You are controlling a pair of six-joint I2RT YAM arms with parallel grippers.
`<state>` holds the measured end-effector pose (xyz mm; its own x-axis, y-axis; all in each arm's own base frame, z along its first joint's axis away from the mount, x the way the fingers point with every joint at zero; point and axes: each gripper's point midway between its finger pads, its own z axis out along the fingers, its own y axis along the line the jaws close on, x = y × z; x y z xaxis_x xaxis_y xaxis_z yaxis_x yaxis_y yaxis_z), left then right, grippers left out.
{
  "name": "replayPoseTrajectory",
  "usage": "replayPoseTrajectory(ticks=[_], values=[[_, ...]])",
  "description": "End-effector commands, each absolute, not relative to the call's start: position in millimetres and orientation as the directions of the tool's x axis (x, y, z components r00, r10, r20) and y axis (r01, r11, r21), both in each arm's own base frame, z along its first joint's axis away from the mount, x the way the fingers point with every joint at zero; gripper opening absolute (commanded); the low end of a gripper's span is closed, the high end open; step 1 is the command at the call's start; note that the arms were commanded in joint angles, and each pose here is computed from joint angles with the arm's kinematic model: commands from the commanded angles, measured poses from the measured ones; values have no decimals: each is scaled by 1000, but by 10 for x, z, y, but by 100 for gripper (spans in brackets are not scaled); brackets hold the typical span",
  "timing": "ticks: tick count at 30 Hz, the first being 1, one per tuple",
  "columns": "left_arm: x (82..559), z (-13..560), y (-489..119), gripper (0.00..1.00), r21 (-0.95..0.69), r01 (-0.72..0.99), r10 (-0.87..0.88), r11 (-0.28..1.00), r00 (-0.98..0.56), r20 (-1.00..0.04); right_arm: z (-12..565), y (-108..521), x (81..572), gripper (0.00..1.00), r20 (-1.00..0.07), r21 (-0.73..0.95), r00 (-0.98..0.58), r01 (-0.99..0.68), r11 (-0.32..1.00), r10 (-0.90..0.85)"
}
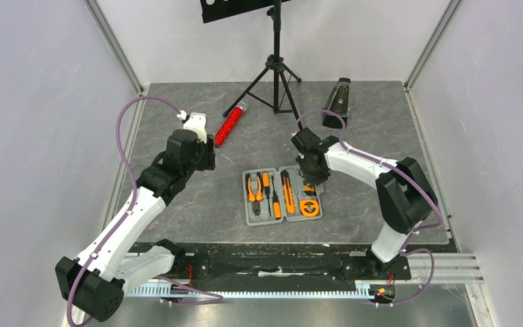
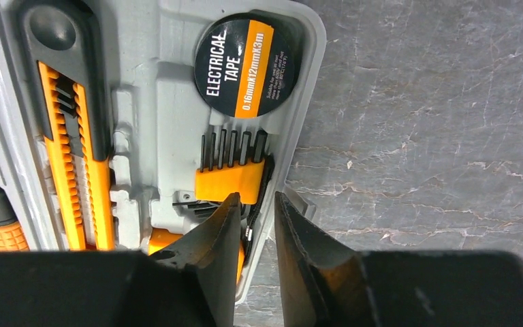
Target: Pack the tool kit
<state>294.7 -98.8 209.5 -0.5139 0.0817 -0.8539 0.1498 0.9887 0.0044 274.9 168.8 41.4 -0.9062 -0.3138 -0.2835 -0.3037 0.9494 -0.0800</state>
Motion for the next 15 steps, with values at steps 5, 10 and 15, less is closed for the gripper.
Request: replayPoseTrajectory(ticks=[5,10,15], values=[[2995,2204,-1017,63,15,173,95,985,-470,-878,603,1644,2881,30,-380,-125,-854,-334,934,-356],[2994,2205,-1016,63,15,173,95,985,-469,-878,658,1571,3071,30,-431,-209,-828,-294,933,-358],[2993,2200,-1010,63,16,170,96,985,-470,-878,568,1642,3150,30,-442,-207,-820,-302,931,-364]])
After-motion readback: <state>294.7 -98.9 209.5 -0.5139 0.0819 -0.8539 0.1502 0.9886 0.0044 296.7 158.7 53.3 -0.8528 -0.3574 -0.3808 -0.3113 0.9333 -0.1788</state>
